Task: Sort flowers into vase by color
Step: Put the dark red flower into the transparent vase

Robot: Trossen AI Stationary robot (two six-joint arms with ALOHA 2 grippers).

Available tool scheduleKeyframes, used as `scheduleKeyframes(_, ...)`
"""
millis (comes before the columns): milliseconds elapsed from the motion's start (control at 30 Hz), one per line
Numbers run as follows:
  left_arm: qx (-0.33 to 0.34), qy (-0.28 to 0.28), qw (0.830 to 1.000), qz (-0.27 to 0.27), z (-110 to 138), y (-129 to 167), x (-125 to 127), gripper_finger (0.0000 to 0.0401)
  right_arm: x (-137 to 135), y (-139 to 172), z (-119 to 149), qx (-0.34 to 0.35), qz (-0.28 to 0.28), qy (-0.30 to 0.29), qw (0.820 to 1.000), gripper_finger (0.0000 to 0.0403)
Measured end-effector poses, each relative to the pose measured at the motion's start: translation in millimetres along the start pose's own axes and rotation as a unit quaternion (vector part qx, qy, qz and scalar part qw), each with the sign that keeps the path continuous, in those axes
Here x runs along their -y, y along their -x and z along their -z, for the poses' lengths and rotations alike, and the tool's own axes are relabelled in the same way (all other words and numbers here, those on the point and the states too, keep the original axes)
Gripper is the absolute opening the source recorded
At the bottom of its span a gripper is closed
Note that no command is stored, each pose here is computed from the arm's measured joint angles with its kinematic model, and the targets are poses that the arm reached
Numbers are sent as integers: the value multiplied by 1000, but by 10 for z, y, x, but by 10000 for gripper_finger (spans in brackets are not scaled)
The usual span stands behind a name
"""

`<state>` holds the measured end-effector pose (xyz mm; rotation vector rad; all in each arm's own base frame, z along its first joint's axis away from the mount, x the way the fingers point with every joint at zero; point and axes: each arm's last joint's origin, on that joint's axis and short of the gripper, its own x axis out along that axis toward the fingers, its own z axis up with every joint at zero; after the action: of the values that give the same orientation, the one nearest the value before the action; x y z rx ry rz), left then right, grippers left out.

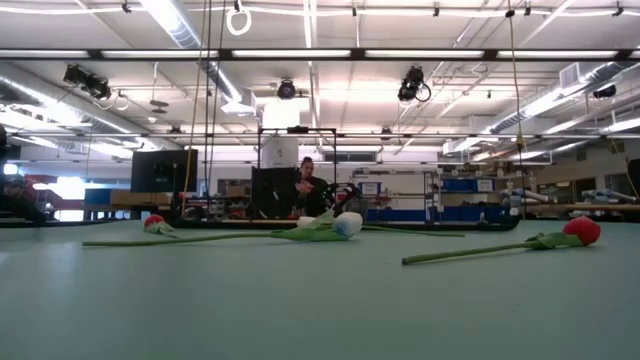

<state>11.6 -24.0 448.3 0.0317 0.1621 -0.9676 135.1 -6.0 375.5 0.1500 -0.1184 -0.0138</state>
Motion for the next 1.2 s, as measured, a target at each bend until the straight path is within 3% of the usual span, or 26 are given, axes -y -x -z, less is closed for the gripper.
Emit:
scheduleKeyframes(333,4,60,998,24,468,-332,-443,11,0,0,0,0,0,0,1000,73)
scheduleKeyframes(600,6,98,995,30,851,-437,-535,11,0,0,-1,0,0,0,1000,73)
scheduleKeyframes(933,-16,66,998,-8,1088,-491,-598,12,0,0,-1,0,0,0,1000,73)
scheduleKeyframes(1067,-8,66,997,35,1091,-494,-577,32,0,0,-1,0,0,0,1000,73)
scheduleKeyframes(1200,-2,65,996,66,1086,-487,-551,80,0,0,-1,0,0,0,1000,73)
